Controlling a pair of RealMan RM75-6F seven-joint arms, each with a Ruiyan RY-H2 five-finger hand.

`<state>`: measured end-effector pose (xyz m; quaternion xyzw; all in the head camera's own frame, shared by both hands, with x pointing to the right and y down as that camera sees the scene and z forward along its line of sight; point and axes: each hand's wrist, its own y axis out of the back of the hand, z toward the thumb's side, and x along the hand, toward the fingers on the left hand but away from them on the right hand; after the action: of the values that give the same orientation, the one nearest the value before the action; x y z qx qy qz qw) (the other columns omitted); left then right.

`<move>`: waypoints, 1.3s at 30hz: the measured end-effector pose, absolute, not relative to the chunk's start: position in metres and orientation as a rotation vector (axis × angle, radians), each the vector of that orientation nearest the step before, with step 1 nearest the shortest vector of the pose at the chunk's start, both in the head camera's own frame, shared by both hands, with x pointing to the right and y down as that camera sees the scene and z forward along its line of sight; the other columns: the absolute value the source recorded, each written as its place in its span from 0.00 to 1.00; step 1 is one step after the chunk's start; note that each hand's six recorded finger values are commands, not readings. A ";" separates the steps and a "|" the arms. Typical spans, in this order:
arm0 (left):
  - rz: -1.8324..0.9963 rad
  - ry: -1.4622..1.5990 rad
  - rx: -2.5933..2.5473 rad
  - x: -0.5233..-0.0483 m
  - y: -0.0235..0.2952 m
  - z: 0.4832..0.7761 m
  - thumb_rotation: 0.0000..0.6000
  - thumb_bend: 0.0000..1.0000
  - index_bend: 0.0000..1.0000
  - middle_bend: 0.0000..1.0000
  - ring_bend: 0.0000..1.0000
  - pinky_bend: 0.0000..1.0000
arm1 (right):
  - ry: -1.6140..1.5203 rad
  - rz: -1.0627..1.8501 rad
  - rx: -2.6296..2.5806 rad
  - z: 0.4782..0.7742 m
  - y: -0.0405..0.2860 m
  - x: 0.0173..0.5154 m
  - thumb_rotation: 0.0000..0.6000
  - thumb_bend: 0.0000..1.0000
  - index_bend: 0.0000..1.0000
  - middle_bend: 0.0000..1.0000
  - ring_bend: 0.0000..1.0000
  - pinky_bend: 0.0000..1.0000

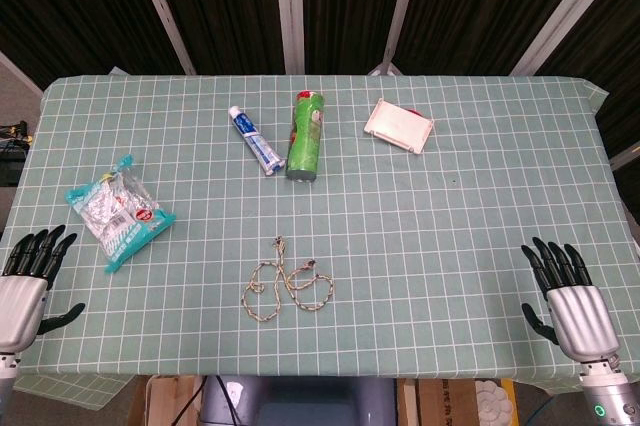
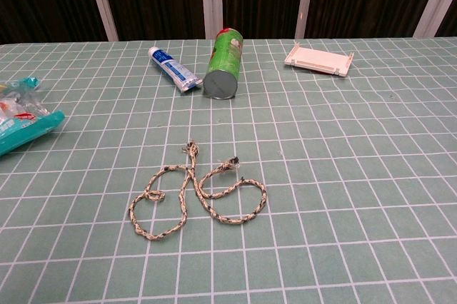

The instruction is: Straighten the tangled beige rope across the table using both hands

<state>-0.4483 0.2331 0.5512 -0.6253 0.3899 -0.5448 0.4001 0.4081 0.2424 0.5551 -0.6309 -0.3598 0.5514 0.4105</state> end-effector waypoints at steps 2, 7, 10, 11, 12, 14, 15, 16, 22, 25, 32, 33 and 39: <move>-1.378 0.986 -1.583 -0.448 0.233 0.551 1.00 0.05 0.05 0.00 0.00 0.00 | -0.907 1.385 -1.588 0.555 0.242 0.408 1.00 0.35 0.00 0.00 0.00 0.00; -1.373 0.985 -1.585 -0.447 0.234 0.550 1.00 0.05 0.05 0.00 0.00 0.00 | -0.913 1.386 -1.594 0.554 0.243 0.408 1.00 0.35 0.00 0.00 0.00 0.00; -1.368 0.989 -1.586 -0.447 0.234 0.549 1.00 0.05 0.05 0.00 0.00 0.00 | -0.915 1.384 -1.599 0.554 0.244 0.407 1.00 0.35 0.00 0.00 0.00 0.00; -1.367 0.990 -1.587 -0.447 0.234 0.549 1.00 0.05 0.05 0.00 0.00 0.00 | -0.914 1.384 -1.601 0.554 0.244 0.407 1.00 0.35 0.00 0.00 0.00 0.00; -1.367 0.991 -1.587 -0.447 0.234 0.549 1.00 0.05 0.05 0.00 0.00 0.00 | -0.914 1.383 -1.602 0.554 0.244 0.407 1.00 0.35 0.00 0.00 0.00 0.00; -1.369 0.990 -1.589 -0.446 0.234 0.550 1.00 0.05 0.05 0.00 0.00 0.00 | -0.912 1.382 -1.606 0.555 0.244 0.406 1.00 0.35 0.00 0.00 0.00 0.00; -1.370 0.988 -1.590 -0.446 0.234 0.551 1.00 0.05 0.05 0.00 0.00 0.00 | -0.912 1.382 -1.608 0.555 0.244 0.406 1.00 0.35 0.00 0.00 0.00 0.00; -1.370 0.987 -1.590 -0.446 0.234 0.551 1.00 0.05 0.05 0.00 0.00 0.00 | -0.911 1.383 -1.613 0.556 0.244 0.406 1.00 0.35 0.00 0.00 0.00 0.00; -1.370 0.996 -1.585 -0.447 0.233 0.549 1.00 0.05 0.05 0.00 0.00 0.00 | -0.914 1.376 -1.633 0.556 0.245 0.403 1.00 0.35 0.00 0.00 0.00 0.00; -1.368 0.993 -1.585 -0.447 0.233 0.549 1.00 0.05 0.05 0.00 0.00 0.00 | -0.925 1.370 -1.645 0.556 0.245 0.403 1.00 0.35 0.00 0.00 0.00 0.00; -1.369 1.002 -1.581 -0.448 0.233 0.548 1.00 0.05 0.05 0.00 0.00 0.00 | -0.966 1.334 -1.705 0.557 0.242 0.393 1.00 0.35 0.07 0.08 0.00 0.00; -1.369 1.001 -1.582 -0.448 0.233 0.549 1.00 0.05 0.05 0.00 0.00 0.00 | -0.974 1.324 -1.718 0.557 0.240 0.389 1.00 0.35 0.11 0.11 0.00 0.00; -1.366 0.999 -1.581 -0.448 0.232 0.549 1.00 0.05 0.05 0.00 0.00 0.00 | -1.012 1.254 -1.792 0.564 0.221 0.364 1.00 0.34 0.25 0.21 0.00 0.00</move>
<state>-0.4481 0.2324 0.5487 -0.6254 0.3950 -0.5404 0.4010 0.3637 0.2215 0.5639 -0.6944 -0.3920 0.4859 0.3578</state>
